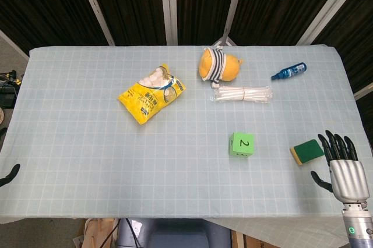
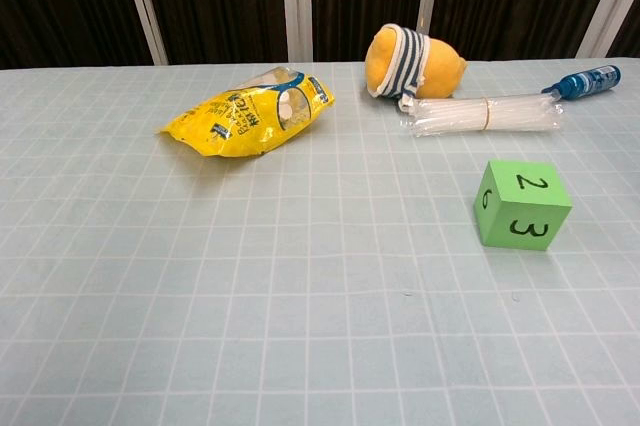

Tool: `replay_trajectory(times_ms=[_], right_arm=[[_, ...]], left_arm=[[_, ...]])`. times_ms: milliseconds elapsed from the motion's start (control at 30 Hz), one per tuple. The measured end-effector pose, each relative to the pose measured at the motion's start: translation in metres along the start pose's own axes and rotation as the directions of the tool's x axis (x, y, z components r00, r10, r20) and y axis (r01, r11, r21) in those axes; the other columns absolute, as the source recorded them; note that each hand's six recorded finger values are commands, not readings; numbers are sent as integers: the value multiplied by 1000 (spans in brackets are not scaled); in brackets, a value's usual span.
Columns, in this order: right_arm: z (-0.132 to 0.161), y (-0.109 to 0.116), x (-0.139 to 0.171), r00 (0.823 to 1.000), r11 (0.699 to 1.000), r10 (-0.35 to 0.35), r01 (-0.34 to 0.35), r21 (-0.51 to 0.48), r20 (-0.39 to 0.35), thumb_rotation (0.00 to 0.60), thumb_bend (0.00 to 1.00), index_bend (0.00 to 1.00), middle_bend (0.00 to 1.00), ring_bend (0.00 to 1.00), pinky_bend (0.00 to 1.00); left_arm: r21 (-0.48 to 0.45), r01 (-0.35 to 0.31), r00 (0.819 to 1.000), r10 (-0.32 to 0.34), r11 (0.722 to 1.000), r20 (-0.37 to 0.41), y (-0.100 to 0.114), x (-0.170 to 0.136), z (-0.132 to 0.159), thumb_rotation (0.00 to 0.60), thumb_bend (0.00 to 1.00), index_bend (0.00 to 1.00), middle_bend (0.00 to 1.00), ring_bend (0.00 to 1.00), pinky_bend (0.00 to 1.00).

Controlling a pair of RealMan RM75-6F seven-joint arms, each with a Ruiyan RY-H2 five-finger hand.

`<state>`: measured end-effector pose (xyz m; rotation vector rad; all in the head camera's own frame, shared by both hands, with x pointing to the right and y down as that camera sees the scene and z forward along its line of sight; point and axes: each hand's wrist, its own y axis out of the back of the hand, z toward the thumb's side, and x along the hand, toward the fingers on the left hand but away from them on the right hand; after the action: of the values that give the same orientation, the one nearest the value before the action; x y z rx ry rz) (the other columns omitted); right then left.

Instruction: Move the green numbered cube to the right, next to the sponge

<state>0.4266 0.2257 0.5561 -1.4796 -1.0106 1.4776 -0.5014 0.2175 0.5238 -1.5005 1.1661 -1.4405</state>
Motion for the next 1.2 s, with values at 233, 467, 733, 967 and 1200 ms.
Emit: replay_trajectory(times_ms=[233, 467, 733, 967, 1200], right_arm=[[-3, 1, 1, 1000, 1000, -5, 5, -5, 8, 600, 257, 28, 13, 44, 0], [-3, 4, 0, 1000, 1000, -15, 15, -14, 5, 600, 256, 28, 13, 44, 0], [-6, 0, -1, 1000, 1000, 0, 0, -20, 12, 600, 257, 28, 13, 44, 0], [6, -1, -2, 1000, 999, 15, -16, -40, -25, 600, 256, 28, 13, 47, 0], [18, 1, -21, 997, 998, 45, -47, -31, -68, 600, 257, 81, 126, 177, 97]], left_arm=[[4, -2, 1000, 2, 1000, 0, 0, 0, 0, 600, 369, 46, 0, 0, 0], [1, -13, 1000, 13, 1000, 9, 1, -1, 2, 600, 369, 46, 0, 0, 0], [7, -5, 1000, 5, 1000, -5, -1, 1, 0, 600, 369, 46, 0, 0, 0], [-9, -28, 999, 27, 1000, -19, 6, -3, -4, 600, 370, 46, 0, 0, 0], [-11, -22, 1000, 22, 1000, -15, 6, -3, -4, 600, 370, 46, 0, 0, 0]])
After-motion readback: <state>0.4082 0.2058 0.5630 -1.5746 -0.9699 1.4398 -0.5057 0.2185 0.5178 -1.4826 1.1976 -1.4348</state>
